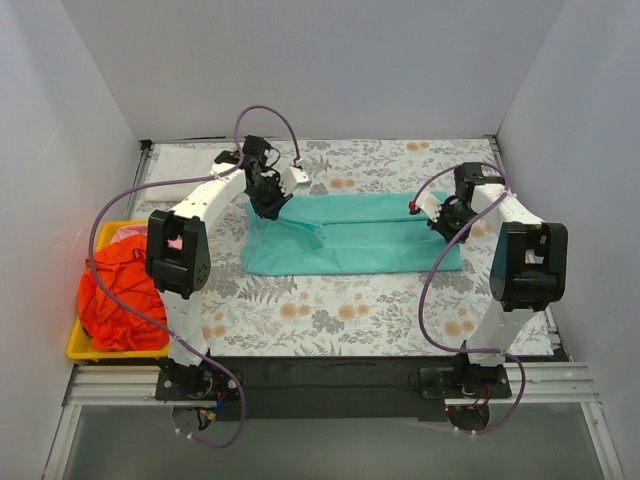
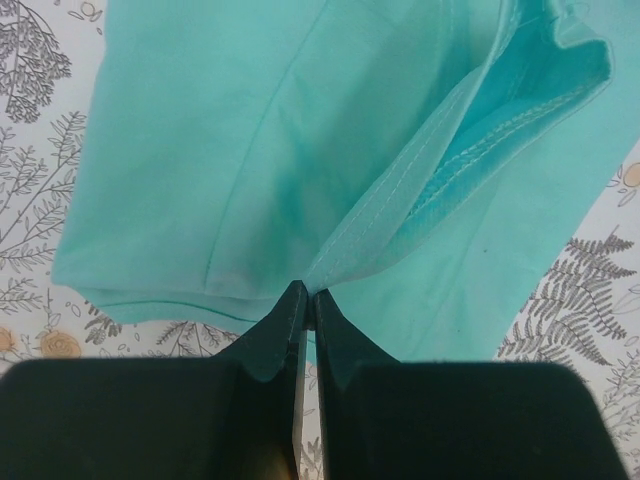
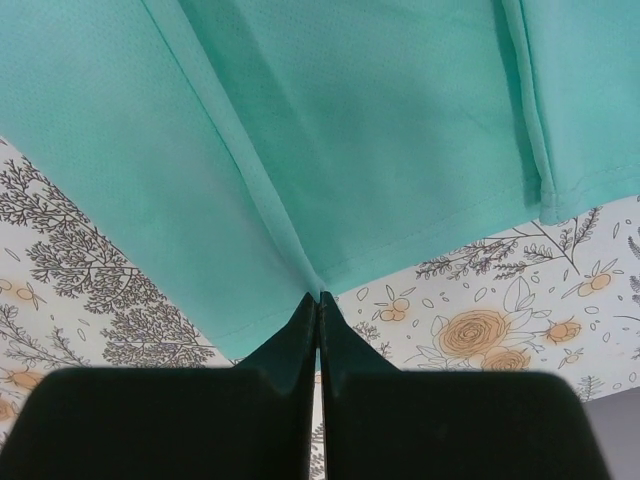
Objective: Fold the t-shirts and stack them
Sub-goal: Fold the tshirt
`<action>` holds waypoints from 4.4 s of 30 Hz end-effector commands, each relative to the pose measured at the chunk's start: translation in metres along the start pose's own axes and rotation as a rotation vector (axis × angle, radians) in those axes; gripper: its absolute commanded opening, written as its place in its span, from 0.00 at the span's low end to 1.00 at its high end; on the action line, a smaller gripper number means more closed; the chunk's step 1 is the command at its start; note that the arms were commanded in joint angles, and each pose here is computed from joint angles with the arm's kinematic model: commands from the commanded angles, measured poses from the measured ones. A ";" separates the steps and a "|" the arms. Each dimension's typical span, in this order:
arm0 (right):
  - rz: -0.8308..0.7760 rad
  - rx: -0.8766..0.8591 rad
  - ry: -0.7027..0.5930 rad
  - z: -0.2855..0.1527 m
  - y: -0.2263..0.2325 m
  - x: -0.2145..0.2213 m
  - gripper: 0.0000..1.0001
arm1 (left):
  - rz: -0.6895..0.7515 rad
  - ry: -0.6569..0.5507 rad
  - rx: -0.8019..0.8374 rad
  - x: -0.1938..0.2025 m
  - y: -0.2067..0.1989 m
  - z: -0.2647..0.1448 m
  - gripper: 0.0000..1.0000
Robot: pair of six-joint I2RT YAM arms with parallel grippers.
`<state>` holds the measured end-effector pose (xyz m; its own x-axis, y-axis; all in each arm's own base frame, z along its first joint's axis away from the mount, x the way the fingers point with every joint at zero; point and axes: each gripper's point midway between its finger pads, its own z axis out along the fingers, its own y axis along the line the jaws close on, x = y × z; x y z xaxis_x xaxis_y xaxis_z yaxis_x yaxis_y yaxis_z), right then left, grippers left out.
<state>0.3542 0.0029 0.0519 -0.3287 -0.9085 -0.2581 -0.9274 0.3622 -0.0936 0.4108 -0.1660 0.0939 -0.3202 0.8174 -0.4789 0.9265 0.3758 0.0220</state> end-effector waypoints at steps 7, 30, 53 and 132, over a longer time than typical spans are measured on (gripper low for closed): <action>-0.066 0.010 -0.021 -0.006 -0.013 -0.008 0.01 | 0.033 -0.025 -0.053 -0.010 0.017 -0.002 0.00; -0.015 0.058 -0.045 0.002 -0.042 -0.008 0.01 | 0.001 -0.051 -0.075 -0.005 0.029 -0.002 0.00; 0.010 0.061 -0.039 0.017 -0.063 -0.012 0.01 | -0.017 -0.019 -0.082 0.002 0.036 0.006 0.00; 0.223 0.053 -0.081 0.060 -0.092 -0.050 0.39 | -0.671 0.007 -0.261 -0.020 0.011 0.110 0.25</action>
<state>0.5014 0.0361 0.0245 -0.5012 -0.7522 -0.4278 -0.7960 0.5946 -0.1130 0.4475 -0.2408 0.0239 -0.8008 0.3197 -0.5065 0.4510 0.8783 -0.1587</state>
